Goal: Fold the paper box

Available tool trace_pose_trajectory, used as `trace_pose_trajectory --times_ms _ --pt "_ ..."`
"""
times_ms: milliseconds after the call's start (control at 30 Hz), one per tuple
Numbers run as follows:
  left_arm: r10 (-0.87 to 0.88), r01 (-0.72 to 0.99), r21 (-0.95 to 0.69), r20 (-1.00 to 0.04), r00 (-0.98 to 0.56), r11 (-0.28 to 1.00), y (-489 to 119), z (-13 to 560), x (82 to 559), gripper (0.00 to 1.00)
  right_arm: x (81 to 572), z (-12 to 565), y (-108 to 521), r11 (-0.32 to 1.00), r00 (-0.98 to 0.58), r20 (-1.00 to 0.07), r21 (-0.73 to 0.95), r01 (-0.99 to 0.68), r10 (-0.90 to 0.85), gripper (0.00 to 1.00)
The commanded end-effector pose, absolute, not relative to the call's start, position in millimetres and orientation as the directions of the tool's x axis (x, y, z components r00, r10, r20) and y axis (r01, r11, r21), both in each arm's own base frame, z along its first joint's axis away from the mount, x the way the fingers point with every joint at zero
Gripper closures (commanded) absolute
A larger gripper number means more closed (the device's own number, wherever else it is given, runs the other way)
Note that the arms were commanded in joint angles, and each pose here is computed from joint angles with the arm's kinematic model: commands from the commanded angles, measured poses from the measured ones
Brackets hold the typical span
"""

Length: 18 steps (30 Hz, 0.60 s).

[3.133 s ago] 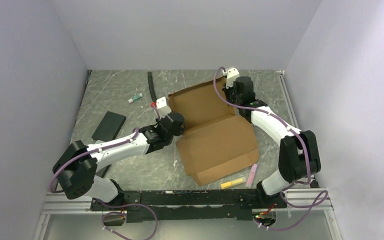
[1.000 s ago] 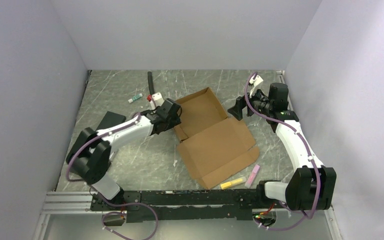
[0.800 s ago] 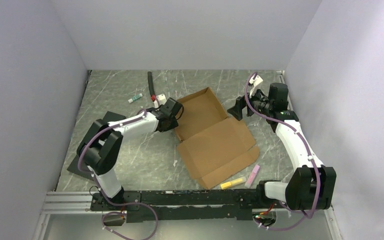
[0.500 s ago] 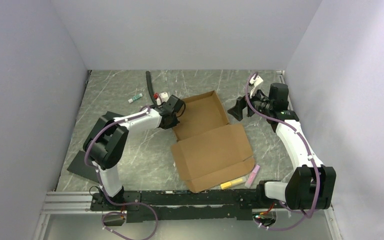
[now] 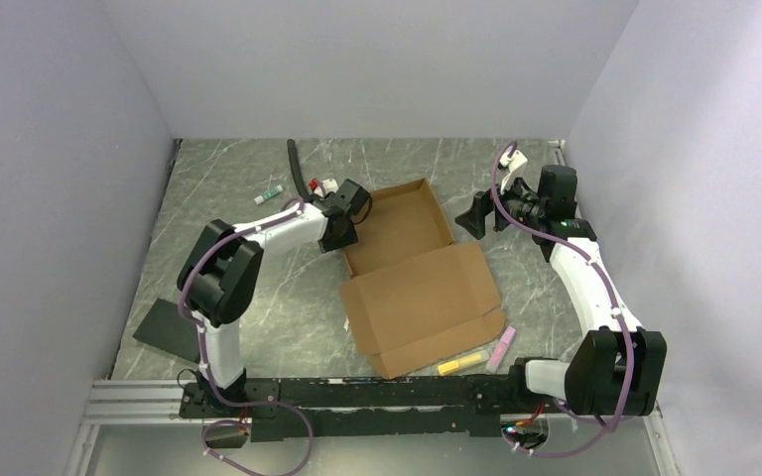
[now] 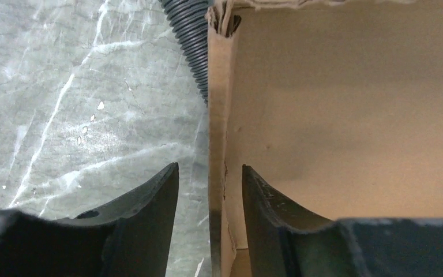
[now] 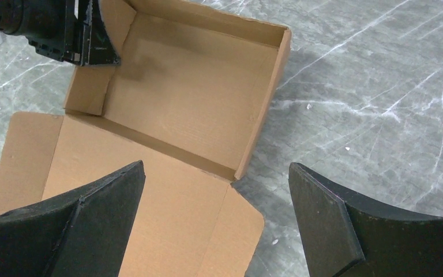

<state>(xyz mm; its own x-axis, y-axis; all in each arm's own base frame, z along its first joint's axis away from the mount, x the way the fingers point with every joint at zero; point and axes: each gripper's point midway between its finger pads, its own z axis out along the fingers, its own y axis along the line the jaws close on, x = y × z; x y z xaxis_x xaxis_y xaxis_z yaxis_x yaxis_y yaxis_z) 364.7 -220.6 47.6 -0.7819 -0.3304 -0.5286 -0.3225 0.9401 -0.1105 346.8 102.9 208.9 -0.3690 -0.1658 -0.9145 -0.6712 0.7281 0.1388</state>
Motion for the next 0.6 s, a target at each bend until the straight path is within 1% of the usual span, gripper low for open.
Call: trace_pose_trajectory --times_ms 0,200,300,367,433,500,567 --pt "-0.327 -0.281 -0.170 -0.579 -0.747 0.944 -221 92 371 0.50 346 217 106 0.706 -0.341 -0.926 0.133 -0.696 -0.161 0.00" --pt "-0.271 -0.201 -0.182 -0.609 -0.745 0.962 -223 115 370 0.48 346 216 106 0.705 -0.341 -0.926 0.132 -0.696 -0.163 0.00" --pt "-0.210 -0.116 -0.188 -0.624 -0.753 0.975 -225 126 365 0.47 346 216 105 0.706 -0.342 -0.925 0.132 -0.696 -0.164 0.00" --pt "-0.158 -0.028 -0.210 -0.638 -0.754 0.977 -230 136 359 0.46 345 215 105 0.704 -0.341 -0.925 0.128 -0.699 -0.170 0.00" --pt "-0.089 0.103 -0.242 -0.671 -0.736 0.965 -238 150 351 0.43 344 214 107 0.692 -0.334 -0.925 0.121 -0.712 -0.183 0.00" --pt "-0.032 0.242 -0.287 -0.703 -0.711 0.927 -248 160 337 0.40 342 212 107 0.681 -0.327 -0.925 0.112 -0.724 -0.195 0.00" --pt "-0.022 0.306 -0.336 -0.704 -0.710 0.891 -252 170 322 0.37 341 211 108 0.671 -0.320 -0.925 0.106 -0.734 -0.204 0.00"
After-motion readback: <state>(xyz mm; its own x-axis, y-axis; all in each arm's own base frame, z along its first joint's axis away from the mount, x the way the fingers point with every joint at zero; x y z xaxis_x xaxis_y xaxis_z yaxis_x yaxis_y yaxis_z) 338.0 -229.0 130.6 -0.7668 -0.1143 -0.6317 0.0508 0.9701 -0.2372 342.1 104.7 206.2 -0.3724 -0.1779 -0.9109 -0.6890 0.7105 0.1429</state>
